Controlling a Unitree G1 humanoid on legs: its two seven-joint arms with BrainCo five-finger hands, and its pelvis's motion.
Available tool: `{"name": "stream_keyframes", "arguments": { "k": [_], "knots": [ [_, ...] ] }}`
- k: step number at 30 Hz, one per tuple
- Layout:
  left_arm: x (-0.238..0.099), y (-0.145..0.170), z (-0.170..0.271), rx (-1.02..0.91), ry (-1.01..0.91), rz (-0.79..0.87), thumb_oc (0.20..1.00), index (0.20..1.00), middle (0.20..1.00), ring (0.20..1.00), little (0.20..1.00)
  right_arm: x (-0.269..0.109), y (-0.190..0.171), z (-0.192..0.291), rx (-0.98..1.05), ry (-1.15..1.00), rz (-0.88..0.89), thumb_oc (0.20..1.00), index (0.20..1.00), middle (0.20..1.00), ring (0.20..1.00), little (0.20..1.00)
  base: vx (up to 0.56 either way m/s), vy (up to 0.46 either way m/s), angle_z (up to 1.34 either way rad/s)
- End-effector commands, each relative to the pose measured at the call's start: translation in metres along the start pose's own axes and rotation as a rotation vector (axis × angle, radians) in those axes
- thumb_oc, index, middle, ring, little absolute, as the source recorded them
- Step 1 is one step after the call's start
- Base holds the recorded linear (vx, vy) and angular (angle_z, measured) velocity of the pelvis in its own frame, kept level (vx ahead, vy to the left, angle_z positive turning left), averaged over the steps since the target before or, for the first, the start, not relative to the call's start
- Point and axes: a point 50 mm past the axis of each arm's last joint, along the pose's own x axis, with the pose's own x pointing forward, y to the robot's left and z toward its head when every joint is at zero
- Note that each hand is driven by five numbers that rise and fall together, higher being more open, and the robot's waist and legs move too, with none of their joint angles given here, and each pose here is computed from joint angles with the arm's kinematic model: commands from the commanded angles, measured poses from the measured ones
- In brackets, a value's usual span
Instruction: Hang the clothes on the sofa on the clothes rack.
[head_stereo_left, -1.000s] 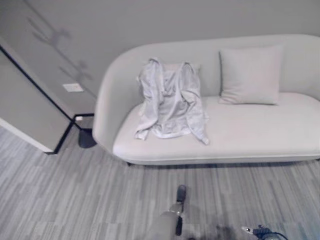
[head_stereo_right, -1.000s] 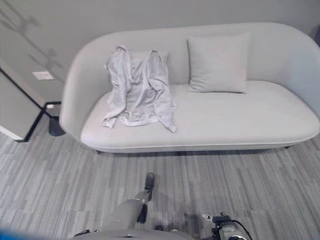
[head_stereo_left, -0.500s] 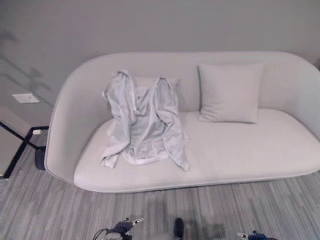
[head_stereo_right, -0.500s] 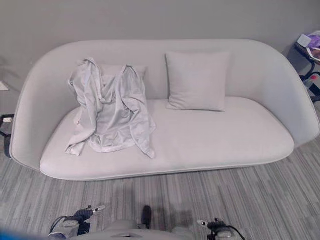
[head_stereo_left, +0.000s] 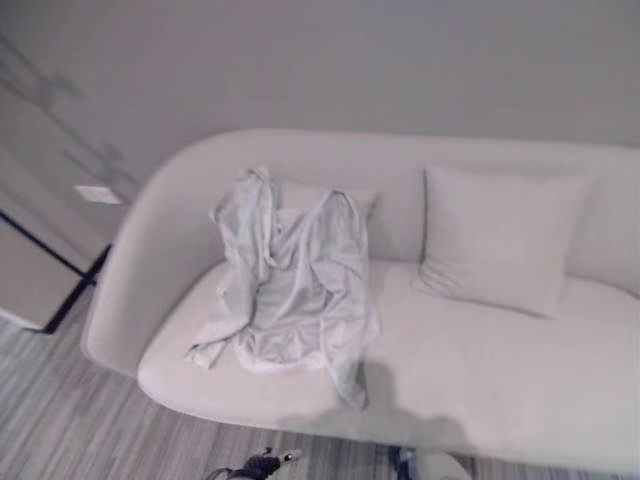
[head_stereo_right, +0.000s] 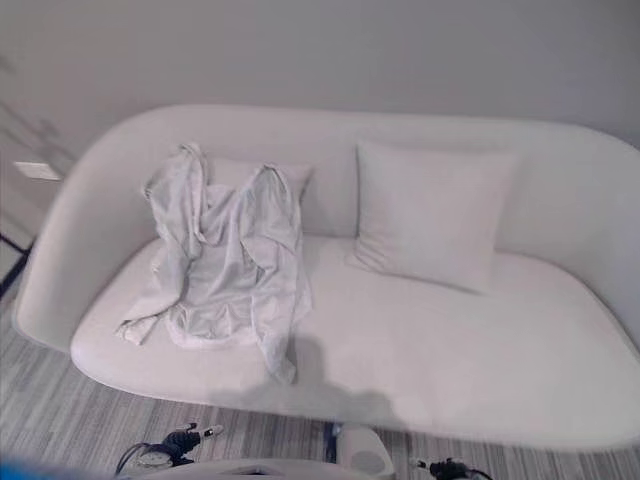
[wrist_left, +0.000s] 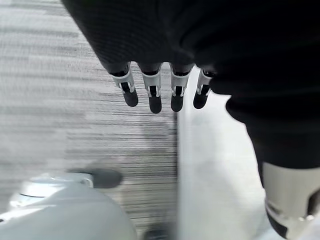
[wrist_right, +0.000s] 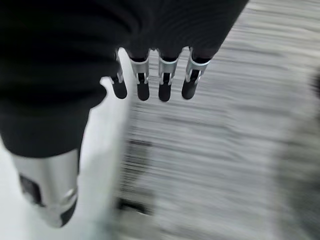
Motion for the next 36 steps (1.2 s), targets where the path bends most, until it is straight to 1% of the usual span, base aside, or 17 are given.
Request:
{"name": "stream_keyframes", "arguments": {
  "k": [1,7,12,15,19,21,23,24,28,29,30,33,34,36],
  "knots": [
    [0.002,0.024,0.020,0.049,-0.056,0.067,1.000,1.000,1.000,1.000,1.000,0.000,-0.003,0.000,0.015,-0.004,-0.011,1.000,1.000,1.000,1.000,1.000,0.22,-0.138,0.00],
    [0.002,0.025,0.022,0.057,-0.062,0.067,1.000,1.000,1.000,1.000,1.000,0.000,-0.007,-0.007,0.018,0.021,-0.023,1.000,1.000,1.000,1.000,1.000,0.15,-0.088,-0.08],
    [0.002,0.025,0.026,0.046,-0.075,0.064,1.000,1.000,1.000,1.000,1.000,0.001,-0.012,-0.003,0.025,0.011,-0.036,1.000,1.000,1.000,1.000,1.000,0.04,0.018,-0.17],
    [0.002,0.026,0.025,-0.011,-0.079,0.072,1.000,1.000,1.000,1.000,1.000,0.002,-0.016,0.006,0.028,-0.013,-0.049,1.000,1.000,1.000,1.000,1.000,0.08,0.173,-0.30],
    [0.002,0.025,0.025,-0.039,-0.083,0.078,1.000,1.000,1.000,1.000,1.000,0.002,-0.021,0.009,0.036,-0.020,-0.063,1.000,1.000,1.000,1.000,1.000,0.06,0.306,0.07],
    [0.002,0.023,0.027,-0.055,-0.091,0.085,1.000,1.000,1.000,1.000,1.000,0.002,-0.031,0.007,0.059,-0.012,-0.103,1.000,1.000,1.000,1.000,1.000,0.05,0.556,0.43],
    [0.002,0.022,0.029,-0.052,-0.099,0.084,1.000,1.000,1.000,1.000,1.000,0.002,-0.037,0.001,0.087,0.008,-0.128,1.000,1.000,1.000,1.000,1.000,0.08,0.578,-0.23],
    [0.002,0.021,0.022,-0.033,-0.063,0.077,1.000,1.000,1.000,1.000,1.000,0.001,-0.040,-0.010,0.086,0.044,-0.142,1.000,1.000,1.000,1.000,1.000,0.09,0.646,-0.35],
    [0.002,0.021,0.023,0.001,-0.073,0.065,1.000,1.000,1.000,1.000,1.000,0.000,-0.034,-0.012,0.132,0.046,-0.120,1.000,1.000,1.000,1.000,1.000,0.02,0.750,0.02],
    [0.001,0.033,0.024,-0.016,-0.074,0.099,1.000,1.000,1.000,1.000,1.000,0.001,-0.025,-0.005,0.140,0.029,-0.101,1.000,1.000,1.000,1.000,1.000,-0.13,0.294,-1.01],
    [0.001,0.033,0.024,-0.016,-0.075,0.099,1.000,1.000,1.000,1.000,1.000,0.001,-0.025,-0.005,0.141,0.029,-0.100,1.000,1.000,1.000,1.000,1.000,-0.23,0.403,-1.81],
    [-0.001,0.050,0.021,-0.051,-0.066,0.137,1.000,1.000,1.000,1.000,1.000,0.001,-0.010,0.005,0.079,-0.003,-0.052,1.000,1.000,1.000,1.000,1.000,-0.21,0.310,-1.54],
    [-0.002,0.056,0.015,-0.076,-0.045,0.153,1.000,1.000,1.000,1.000,1.000,0.001,-0.009,0.004,0.087,0.001,-0.047,1.000,1.000,1.000,1.000,1.000,-0.14,0.272,-0.82],
    [-0.002,0.056,0.012,-0.073,-0.032,0.154,1.000,1.000,1.000,1.000,1.000,0.001,-0.009,0.003,0.091,0.004,-0.050,1.000,1.000,1.000,1.000,1.000,-0.09,0.197,-0.61]
  ]
}}
